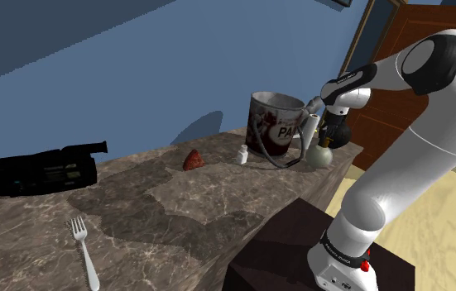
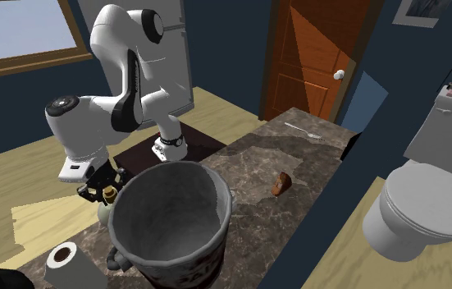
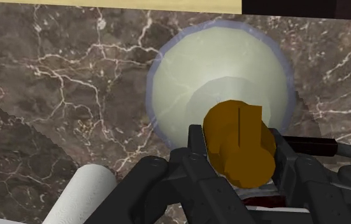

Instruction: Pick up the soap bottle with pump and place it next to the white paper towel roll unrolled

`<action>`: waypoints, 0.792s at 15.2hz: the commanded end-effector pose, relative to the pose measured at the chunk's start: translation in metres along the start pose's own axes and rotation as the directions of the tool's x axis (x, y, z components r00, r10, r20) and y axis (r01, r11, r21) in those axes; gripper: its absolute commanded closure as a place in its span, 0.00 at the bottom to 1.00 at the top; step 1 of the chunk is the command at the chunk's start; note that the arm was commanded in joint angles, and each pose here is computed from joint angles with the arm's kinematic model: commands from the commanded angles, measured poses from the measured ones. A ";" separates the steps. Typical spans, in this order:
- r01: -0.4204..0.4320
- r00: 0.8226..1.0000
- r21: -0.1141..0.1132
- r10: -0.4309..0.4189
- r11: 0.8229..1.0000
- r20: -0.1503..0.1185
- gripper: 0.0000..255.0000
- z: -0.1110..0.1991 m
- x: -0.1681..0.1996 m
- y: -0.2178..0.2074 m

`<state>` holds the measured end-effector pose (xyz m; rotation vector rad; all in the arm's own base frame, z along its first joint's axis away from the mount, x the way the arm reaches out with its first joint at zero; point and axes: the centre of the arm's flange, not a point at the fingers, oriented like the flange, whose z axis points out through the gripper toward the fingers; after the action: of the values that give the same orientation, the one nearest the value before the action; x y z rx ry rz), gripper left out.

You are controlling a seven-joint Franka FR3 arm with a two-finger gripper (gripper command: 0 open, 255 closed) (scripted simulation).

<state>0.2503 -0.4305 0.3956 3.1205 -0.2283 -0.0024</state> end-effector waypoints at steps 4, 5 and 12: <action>0.000 1.000 0.000 0.000 1.000 0.000 0.00 0.000 0.000 0.000; 0.000 1.000 0.000 0.000 1.000 0.000 0.00 0.000 0.000 0.000; 0.000 1.000 0.000 0.000 1.000 0.000 0.00 -0.050 0.000 0.000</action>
<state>0.2537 -0.4294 0.4335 3.1196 -0.2273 0.0005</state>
